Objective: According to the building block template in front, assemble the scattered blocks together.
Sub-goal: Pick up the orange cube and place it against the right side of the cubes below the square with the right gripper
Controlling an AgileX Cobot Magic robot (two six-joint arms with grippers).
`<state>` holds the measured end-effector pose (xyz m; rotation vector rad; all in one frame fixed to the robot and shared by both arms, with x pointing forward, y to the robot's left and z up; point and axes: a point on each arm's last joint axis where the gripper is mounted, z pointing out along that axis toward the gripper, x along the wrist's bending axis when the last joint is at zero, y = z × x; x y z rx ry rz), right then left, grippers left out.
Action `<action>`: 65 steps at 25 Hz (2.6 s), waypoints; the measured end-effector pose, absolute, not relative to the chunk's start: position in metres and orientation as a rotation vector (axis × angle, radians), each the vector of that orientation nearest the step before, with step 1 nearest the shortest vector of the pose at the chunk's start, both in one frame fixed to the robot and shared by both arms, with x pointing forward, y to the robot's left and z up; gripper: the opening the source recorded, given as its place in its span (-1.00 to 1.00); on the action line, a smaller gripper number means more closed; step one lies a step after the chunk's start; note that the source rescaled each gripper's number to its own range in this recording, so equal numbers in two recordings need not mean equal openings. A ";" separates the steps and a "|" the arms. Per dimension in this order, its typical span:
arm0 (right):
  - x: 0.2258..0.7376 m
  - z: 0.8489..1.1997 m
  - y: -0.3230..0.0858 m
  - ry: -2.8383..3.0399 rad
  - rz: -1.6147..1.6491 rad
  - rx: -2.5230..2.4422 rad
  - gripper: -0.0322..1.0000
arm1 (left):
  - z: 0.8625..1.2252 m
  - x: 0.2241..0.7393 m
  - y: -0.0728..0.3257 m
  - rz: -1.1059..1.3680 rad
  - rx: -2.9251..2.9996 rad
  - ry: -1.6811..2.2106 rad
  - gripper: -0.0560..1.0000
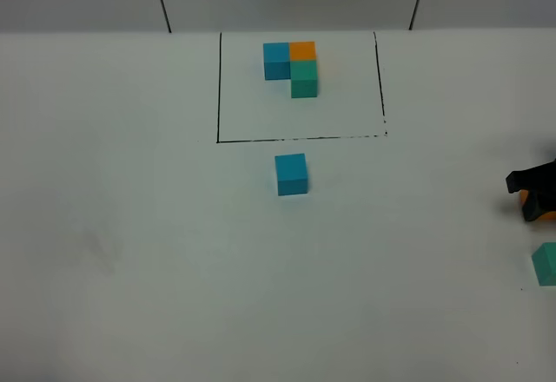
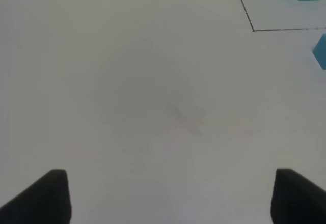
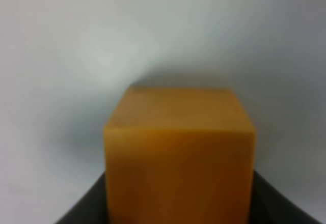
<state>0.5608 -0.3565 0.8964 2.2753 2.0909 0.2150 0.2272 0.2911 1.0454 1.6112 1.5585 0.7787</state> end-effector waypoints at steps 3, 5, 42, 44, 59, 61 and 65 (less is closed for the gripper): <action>0.567 0.904 -0.344 2.213 0.176 2.156 -0.91 | 1.045 0.227 0.291 0.779 1.611 1.558 0.45; 0.574 0.915 -0.321 2.379 0.132 1.946 -0.91 | 1.045 0.227 0.291 0.779 1.611 1.558 0.45; 0.653 0.915 -0.093 3.117 -0.068 0.126 -0.91 | 1.045 0.227 0.291 0.779 1.611 1.558 0.45; 0.652 0.912 -0.093 3.121 -0.069 0.121 -0.91 | 1.045 0.227 0.291 0.779 1.611 1.558 0.45; 0.654 0.898 -0.092 3.121 -0.033 0.128 -0.91 | 1.045 0.227 0.291 0.779 1.611 1.558 0.45; 0.654 0.898 -0.092 3.121 -0.032 0.128 -0.91 | 1.045 0.227 0.291 0.779 1.611 1.558 0.45; 0.654 0.898 -0.092 3.122 -0.018 0.136 -0.91 | 1.045 0.227 0.291 0.779 1.611 1.558 0.45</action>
